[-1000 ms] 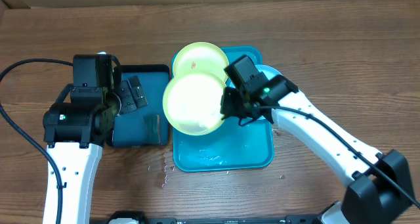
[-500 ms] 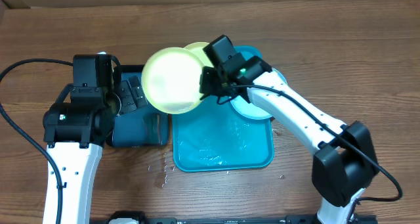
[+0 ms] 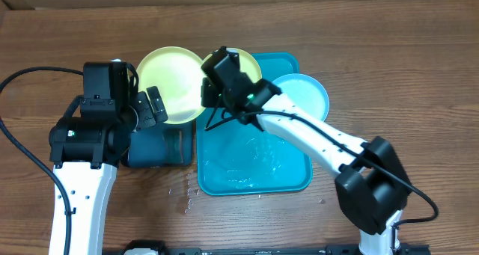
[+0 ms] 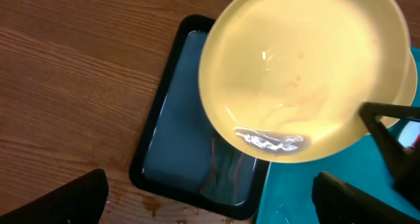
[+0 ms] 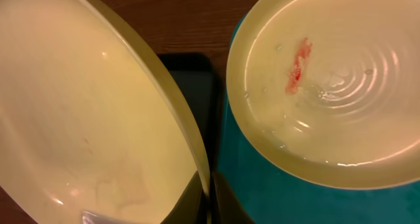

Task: Clean dirty plates on tray and stack at the side
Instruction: 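Lift the held yellow plate off the teal tray with the right gripper, then swing the yellow plate up and over toward the right side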

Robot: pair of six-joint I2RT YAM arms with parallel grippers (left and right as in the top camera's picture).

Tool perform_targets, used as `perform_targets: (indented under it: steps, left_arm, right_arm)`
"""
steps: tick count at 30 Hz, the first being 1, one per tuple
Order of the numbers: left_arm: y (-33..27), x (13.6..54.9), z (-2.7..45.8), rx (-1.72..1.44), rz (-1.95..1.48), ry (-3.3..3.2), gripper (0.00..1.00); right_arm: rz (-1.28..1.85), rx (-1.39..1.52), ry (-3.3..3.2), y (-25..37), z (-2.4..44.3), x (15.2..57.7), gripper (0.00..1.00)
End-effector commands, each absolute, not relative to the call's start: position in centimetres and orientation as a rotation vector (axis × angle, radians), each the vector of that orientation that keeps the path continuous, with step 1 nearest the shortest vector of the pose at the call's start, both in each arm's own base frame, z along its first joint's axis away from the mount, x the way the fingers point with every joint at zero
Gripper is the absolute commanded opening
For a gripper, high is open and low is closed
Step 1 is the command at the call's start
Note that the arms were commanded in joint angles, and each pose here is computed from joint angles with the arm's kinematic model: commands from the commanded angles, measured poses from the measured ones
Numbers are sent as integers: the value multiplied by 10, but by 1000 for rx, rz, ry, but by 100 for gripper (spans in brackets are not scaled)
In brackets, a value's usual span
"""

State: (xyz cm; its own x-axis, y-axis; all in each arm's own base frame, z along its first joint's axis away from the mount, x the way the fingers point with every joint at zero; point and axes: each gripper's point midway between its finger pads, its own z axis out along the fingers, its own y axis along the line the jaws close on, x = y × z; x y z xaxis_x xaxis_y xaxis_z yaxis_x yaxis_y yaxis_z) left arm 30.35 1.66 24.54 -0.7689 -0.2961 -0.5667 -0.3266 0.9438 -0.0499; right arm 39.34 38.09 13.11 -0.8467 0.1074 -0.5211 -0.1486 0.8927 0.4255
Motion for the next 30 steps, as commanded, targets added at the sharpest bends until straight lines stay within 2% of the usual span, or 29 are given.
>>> perform_targets:
  steps: [1, 18, 30]
  left_arm:
    - [21, 303, 254, -454, 87, 2469, 100]
    - [21, 303, 254, -454, 87, 2469, 100]
    - [21, 303, 254, -454, 87, 2468, 100]
  right_arm:
    - [541, -78, 2397, 393, 143, 402, 4]
    - [82, -617, 1780, 435, 234, 417, 4]
    - [-34, -683, 1441, 446, 306, 426, 4]
